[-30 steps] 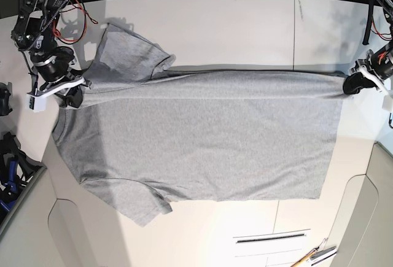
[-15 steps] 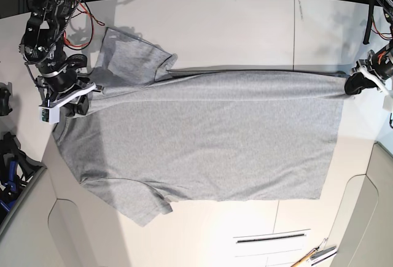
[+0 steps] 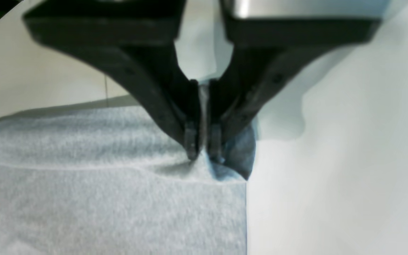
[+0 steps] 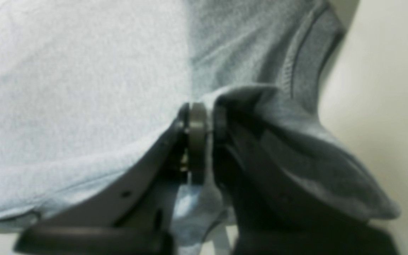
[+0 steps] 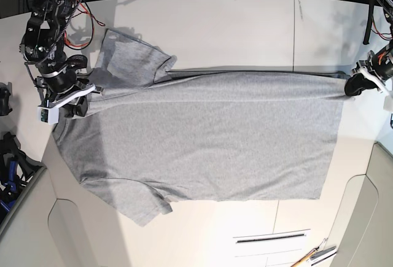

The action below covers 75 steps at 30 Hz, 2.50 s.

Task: Fold the T-shirt properly
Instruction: 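Lift both held corners and pull the shirt edge taut, then release the shoulder corner and raise the right gripper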

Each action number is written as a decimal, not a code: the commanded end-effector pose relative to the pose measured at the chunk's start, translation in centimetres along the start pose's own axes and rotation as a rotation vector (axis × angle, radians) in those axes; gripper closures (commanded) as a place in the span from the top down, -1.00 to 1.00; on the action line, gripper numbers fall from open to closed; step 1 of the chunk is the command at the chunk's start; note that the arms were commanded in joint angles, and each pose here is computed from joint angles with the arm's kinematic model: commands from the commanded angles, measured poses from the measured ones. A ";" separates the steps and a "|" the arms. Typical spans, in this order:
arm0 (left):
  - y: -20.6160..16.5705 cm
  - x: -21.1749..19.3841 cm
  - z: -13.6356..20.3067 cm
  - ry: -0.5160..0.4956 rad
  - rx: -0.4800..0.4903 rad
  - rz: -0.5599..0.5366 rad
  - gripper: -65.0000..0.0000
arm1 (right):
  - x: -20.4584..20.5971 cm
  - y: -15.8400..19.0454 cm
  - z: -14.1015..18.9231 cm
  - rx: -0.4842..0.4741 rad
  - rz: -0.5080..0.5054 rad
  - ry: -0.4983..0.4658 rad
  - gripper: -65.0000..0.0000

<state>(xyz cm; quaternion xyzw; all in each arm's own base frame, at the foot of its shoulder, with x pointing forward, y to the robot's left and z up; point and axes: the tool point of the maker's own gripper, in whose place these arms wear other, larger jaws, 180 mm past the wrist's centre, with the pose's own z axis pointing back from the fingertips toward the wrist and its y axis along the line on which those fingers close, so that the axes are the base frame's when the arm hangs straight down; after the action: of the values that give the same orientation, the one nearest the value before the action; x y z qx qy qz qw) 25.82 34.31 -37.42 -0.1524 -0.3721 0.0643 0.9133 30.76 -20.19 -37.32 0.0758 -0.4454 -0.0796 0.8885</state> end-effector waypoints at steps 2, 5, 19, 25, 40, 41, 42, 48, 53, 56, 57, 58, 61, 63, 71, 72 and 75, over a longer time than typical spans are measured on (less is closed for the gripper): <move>0.1 2.2 0.7 -0.063 -0.006 -0.024 -0.44 | 1.8 0.2 0.2 0.015 0.024 -0.059 -0.43; 0.1 2.4 0.7 -0.074 -0.006 -0.024 -0.27 | 1.8 0.3 0.2 0.024 0.031 -0.059 -0.19; -0.2 5.6 1.5 -0.247 -0.029 0.008 -0.27 | 5.0 0.0 0.5 0.008 0.038 -0.130 -0.20; 0.8 5.6 2.2 -0.237 -0.003 0.017 -0.10 | 7.0 -2.0 2.8 -0.065 0.053 -0.160 -0.20; 1.6 4.9 2.7 -0.182 0.021 0.014 -0.07 | 0.9 -1.8 7.7 -0.025 0.109 0.026 -0.20; 1.7 5.0 2.9 -0.181 0.025 0.008 -0.07 | 0.1 -1.7 8.1 -0.022 0.106 0.045 -0.20; 1.8 5.2 3.0 -0.181 0.028 0.003 -0.07 | -0.6 -1.6 8.5 -0.015 0.100 0.063 -0.20; 2.4 5.9 3.6 -0.170 0.046 -0.028 -0.07 | -5.5 -1.2 10.5 0.015 0.032 0.181 -0.20; 2.9 7.0 4.3 -0.174 0.062 -0.056 -0.07 | -8.3 -0.8 11.1 -0.002 -0.076 0.232 -0.20; 3.1 7.5 4.7 -0.183 0.070 -0.069 -0.07 | -9.4 0.0 10.4 0.035 -0.158 0.238 -0.20; 3.1 7.6 4.7 -0.183 0.071 -0.072 -0.07 | -10.0 0.0 10.2 0.040 -0.182 0.249 -0.20; 3.2 7.8 4.8 -0.183 0.074 -0.077 -0.07 | -10.4 0.1 9.8 0.048 -0.201 0.257 -0.20; 3.4 8.4 5.2 -0.189 0.082 -0.092 -0.07 | -12.6 0.0 8.7 0.060 -0.248 0.310 -0.20; 3.6 8.7 5.5 -0.188 0.089 -0.103 -0.07 | -13.6 0.2 8.0 0.077 -0.300 0.330 -0.20; 4.0 9.6 6.1 -0.187 0.105 -0.130 -0.07 | -14.9 3.1 7.5 0.226 -0.351 0.375 -0.20; 4.0 9.6 6.2 -0.188 0.105 -0.129 -0.07 | -15.1 3.5 7.5 0.236 -0.346 0.386 -0.20; 4.1 9.7 6.3 -0.191 0.108 -0.128 -0.07 | -15.6 4.7 7.5 0.268 -0.334 0.418 -0.20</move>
<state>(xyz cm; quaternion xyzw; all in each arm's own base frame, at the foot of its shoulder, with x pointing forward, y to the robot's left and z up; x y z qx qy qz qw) 27.48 41.25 -30.32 -0.0799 -0.4363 0.0514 0.8948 17.11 -12.71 -43.21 0.2927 -0.2717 -0.1540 0.9038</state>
